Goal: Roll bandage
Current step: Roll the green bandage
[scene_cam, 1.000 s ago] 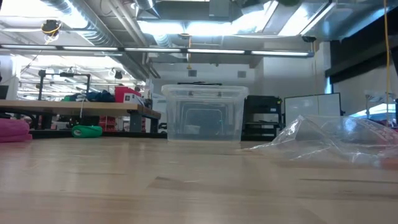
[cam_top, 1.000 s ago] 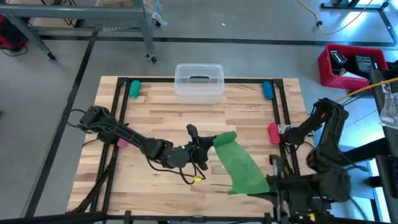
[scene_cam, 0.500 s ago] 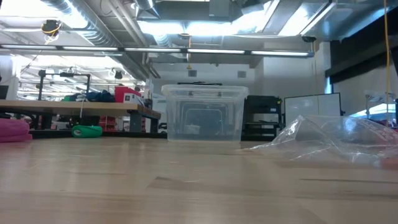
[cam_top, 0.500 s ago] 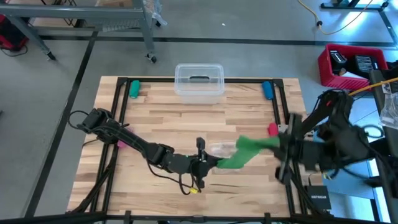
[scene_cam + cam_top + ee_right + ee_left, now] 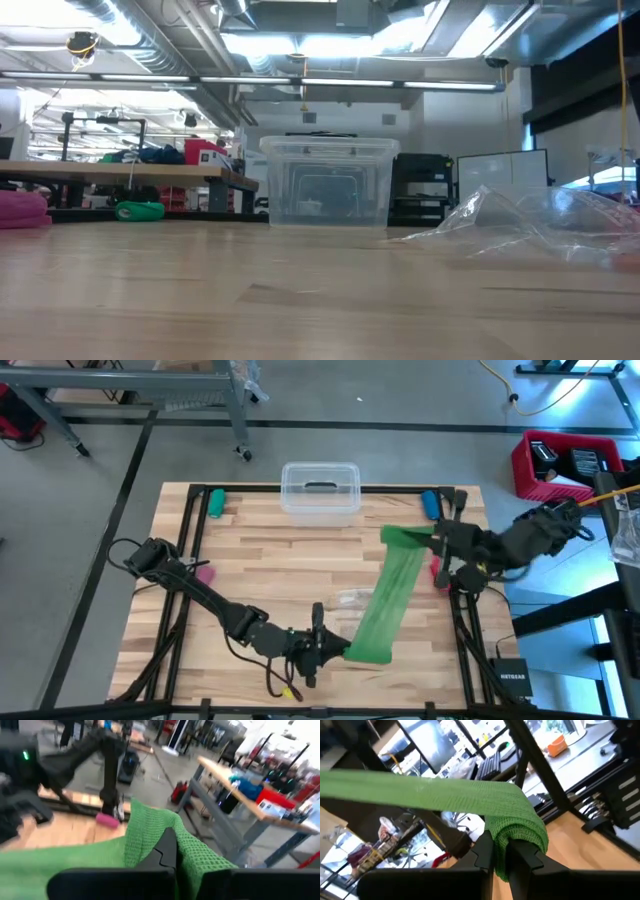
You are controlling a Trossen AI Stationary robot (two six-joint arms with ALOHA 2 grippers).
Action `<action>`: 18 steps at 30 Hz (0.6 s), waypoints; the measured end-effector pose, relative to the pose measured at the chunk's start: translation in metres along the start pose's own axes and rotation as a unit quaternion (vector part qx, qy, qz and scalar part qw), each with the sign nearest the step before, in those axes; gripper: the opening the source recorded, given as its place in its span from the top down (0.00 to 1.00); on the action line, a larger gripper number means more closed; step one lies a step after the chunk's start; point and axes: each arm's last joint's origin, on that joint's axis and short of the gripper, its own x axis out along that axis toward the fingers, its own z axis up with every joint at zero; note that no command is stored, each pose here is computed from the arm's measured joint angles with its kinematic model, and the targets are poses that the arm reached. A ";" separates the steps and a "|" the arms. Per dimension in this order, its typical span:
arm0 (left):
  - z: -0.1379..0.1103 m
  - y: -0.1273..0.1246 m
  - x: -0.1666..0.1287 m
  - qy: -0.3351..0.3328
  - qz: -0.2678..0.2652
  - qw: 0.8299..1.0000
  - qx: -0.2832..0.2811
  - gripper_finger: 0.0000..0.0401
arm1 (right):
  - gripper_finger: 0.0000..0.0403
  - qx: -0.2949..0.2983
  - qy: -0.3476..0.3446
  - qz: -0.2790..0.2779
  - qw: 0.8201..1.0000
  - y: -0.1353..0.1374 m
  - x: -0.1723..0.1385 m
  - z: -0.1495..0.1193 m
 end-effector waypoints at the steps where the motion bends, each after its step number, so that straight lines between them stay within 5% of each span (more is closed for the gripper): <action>1: 0.002 -0.001 -0.001 -0.004 -0.001 1.000 0.000 0.94 | 0.99 0.002 0.010 0.004 1.000 -0.003 0.002 -0.003; 11: 0.049 -0.005 -0.018 -0.067 -0.004 0.998 -0.004 0.94 | 0.99 0.007 0.089 0.019 0.996 -0.013 0.034 -0.039; 18: 0.076 0.006 -0.029 -0.088 0.005 0.996 0.008 0.94 | 0.99 0.039 0.076 0.068 0.994 -0.003 0.065 -0.078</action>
